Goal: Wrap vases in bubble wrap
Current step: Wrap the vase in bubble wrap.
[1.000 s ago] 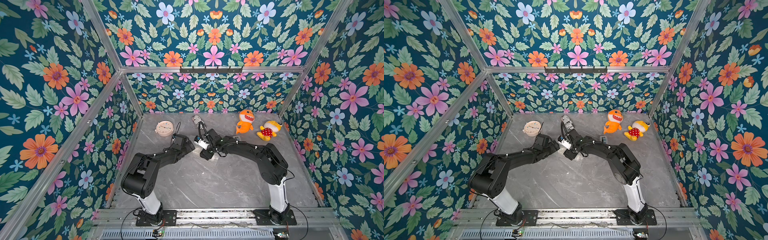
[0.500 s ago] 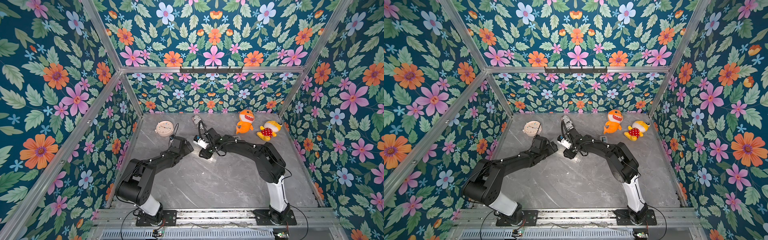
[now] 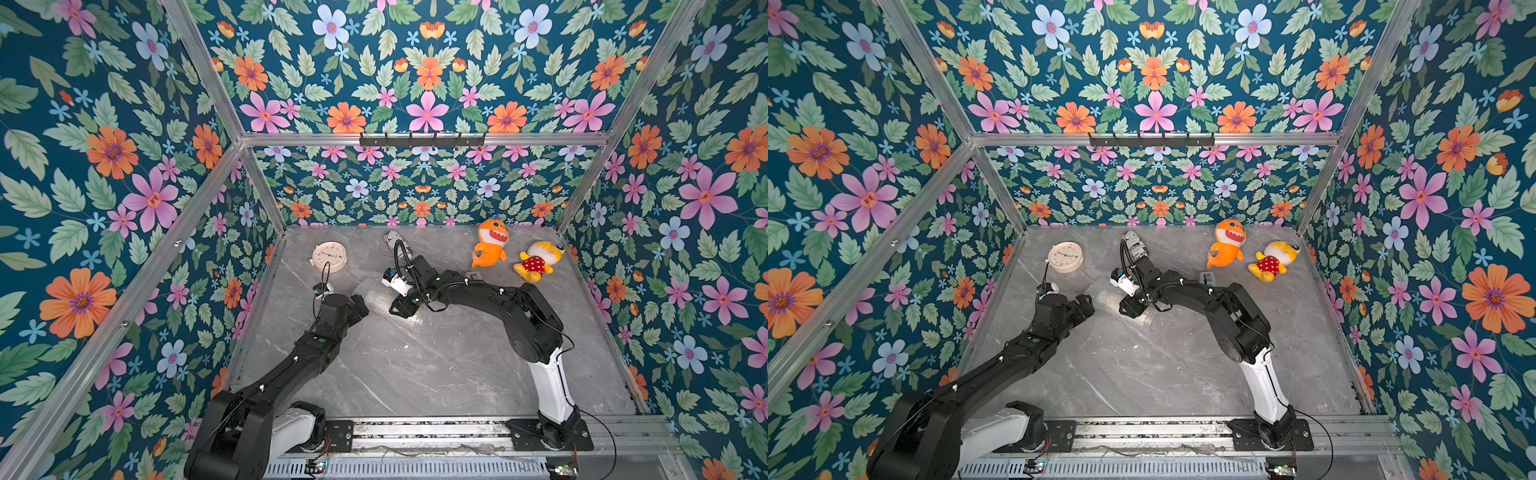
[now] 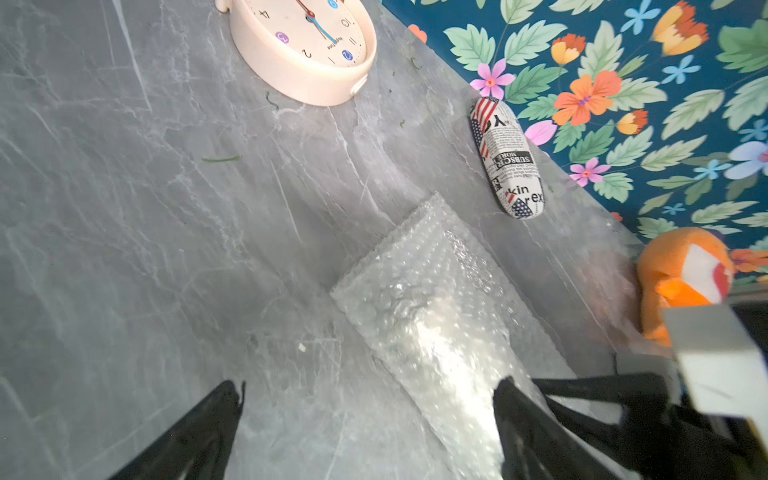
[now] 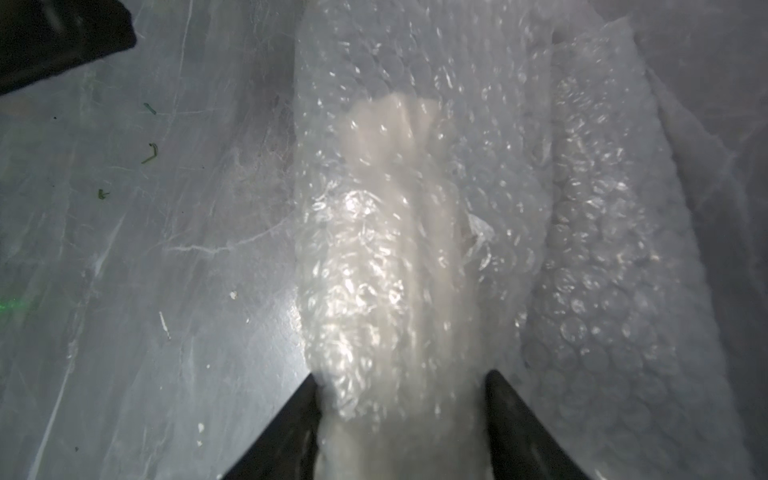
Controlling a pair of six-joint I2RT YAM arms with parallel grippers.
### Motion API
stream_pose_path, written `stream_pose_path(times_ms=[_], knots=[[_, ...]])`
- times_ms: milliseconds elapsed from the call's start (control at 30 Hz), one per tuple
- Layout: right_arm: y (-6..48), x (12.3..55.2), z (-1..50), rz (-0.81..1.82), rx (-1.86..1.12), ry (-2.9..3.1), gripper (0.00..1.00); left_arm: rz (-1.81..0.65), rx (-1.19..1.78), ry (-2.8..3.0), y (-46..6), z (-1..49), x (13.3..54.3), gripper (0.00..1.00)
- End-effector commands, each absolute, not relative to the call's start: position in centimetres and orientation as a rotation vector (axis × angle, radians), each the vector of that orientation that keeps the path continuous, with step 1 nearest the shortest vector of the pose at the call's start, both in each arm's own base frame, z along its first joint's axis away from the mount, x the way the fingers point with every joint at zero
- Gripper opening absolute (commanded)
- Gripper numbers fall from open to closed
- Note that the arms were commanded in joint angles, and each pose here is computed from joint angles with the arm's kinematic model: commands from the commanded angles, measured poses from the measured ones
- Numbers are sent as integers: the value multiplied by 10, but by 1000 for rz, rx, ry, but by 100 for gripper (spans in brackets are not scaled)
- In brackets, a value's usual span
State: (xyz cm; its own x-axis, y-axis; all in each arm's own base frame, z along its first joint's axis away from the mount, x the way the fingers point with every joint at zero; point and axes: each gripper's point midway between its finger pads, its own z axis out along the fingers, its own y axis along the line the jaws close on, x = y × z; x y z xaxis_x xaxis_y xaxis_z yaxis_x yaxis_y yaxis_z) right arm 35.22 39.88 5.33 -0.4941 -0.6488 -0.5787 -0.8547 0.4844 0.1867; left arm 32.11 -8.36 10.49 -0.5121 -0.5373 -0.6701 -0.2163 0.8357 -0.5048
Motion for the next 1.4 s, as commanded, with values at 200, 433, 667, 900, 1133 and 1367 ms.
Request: stream_pose_path(times_ms=[200, 433, 667, 900, 1133, 1367], knots=[[387, 320, 46, 614, -1322, 2412, 70, -648, -521, 2169, -110, 88, 316, 94], [396, 307, 38, 658, -1315, 2455, 67, -780, -569, 2154, -121, 73, 311, 94], [398, 299, 35, 742, -1231, 2506, 61, -911, -578, 2075, -130, 75, 306, 92], [409, 291, 44, 952, -1115, 2531, 60, -940, -588, 2082, -136, 69, 306, 88], [409, 288, 49, 1124, -1023, 2549, 53, -978, -622, 2077, -139, 60, 305, 90], [400, 288, 43, 1251, -877, 2613, 50, -971, -619, 2020, -134, 75, 306, 100]])
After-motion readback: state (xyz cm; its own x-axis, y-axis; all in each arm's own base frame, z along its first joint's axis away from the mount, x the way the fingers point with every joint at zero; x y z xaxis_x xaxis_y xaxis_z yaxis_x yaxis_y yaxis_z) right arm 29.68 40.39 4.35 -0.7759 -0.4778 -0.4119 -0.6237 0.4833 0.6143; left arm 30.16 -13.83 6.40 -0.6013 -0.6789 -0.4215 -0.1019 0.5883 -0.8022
